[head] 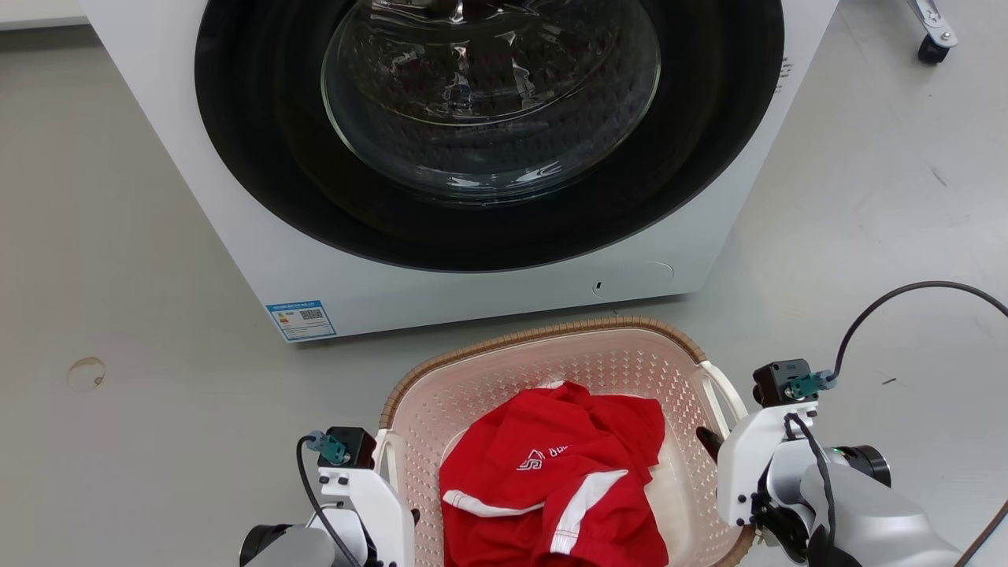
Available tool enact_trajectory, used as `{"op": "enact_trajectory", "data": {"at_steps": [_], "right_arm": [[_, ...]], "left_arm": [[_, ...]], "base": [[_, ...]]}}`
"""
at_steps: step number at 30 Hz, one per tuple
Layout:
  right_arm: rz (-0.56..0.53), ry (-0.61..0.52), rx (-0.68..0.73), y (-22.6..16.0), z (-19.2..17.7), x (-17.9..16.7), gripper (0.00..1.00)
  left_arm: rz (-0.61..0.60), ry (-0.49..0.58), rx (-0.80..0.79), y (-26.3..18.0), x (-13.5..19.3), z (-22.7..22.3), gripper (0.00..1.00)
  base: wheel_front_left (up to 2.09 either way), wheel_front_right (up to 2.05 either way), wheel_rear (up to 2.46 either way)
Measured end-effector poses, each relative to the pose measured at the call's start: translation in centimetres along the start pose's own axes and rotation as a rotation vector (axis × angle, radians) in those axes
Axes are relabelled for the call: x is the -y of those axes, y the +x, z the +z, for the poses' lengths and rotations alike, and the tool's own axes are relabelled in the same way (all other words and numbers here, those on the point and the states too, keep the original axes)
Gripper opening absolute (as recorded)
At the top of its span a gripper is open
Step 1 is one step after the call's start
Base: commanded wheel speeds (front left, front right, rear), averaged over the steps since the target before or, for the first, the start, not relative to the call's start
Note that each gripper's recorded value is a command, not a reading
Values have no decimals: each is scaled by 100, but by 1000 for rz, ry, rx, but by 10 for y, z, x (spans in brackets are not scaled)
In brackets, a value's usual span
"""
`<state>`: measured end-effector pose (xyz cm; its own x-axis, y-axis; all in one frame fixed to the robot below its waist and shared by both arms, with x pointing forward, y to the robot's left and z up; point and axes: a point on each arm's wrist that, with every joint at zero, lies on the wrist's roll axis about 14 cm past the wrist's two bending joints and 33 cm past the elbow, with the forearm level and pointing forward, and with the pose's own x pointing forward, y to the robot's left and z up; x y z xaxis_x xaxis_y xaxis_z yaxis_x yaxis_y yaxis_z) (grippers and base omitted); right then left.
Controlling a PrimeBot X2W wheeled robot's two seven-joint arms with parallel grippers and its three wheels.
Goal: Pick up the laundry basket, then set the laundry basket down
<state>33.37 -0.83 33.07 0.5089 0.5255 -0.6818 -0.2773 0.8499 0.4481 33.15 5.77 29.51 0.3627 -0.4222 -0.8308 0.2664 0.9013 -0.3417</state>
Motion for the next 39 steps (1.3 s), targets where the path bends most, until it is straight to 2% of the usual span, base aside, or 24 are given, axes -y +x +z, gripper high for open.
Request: {"op": "enact_trajectory", "data": {"at_steps": [32, 39], "right_arm": [[-18, 34, -2, 28, 5, 22, 0], [-34, 64, -35, 38, -6, 34, 0]], "left_arm": [[-6, 49, -24, 30, -12, 13, 0], [-15, 46, -56, 46, -15, 6, 0]], "base": [[0, 0, 0], [0, 0, 0]]}}
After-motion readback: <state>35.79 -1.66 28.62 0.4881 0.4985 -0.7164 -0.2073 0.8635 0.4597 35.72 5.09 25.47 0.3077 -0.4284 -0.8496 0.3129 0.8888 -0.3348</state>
